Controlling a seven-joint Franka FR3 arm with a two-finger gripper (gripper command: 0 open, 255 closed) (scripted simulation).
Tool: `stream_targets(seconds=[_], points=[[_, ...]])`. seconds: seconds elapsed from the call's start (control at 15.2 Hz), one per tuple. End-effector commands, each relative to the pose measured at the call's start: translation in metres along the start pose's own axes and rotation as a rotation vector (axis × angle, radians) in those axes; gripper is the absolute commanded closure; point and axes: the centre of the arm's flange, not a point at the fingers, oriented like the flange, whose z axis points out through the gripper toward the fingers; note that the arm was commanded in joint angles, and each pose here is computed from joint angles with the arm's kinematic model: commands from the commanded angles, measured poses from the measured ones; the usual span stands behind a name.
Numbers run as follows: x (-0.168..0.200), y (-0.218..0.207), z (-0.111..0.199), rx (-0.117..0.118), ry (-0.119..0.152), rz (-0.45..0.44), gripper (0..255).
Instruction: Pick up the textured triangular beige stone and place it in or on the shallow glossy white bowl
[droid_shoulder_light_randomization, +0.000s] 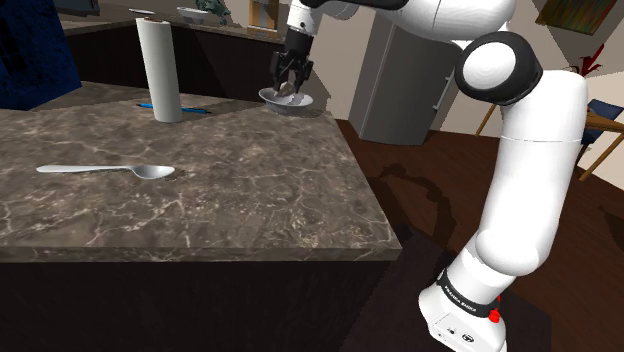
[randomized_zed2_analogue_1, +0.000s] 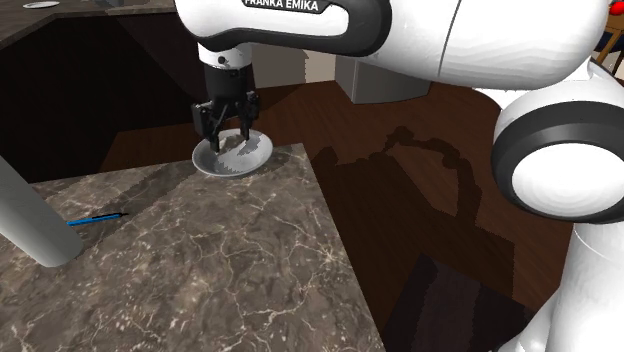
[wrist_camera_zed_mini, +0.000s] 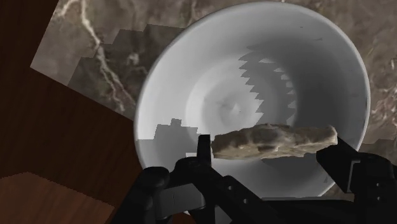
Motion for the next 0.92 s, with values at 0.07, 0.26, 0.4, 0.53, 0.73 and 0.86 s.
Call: stream_targets(seconds=[0.07,0.26,0.4,0.53,0.73,0.86], points=[[0.000,0.000,0.002,0.000,0.001,0.000,255],[0.000,0.000,0.002,0.000,0.001,0.000,255],[0.000,0.000,0.002,0.000,0.001,0.000,0],[0.000,0.000,0.002,0.000,0.001,0.000,0],[0.000,0.000,0.002,0.000,0.001,0.000,0],[0.000,0.000,-0.024,0.000,0.001,0.000,0]])
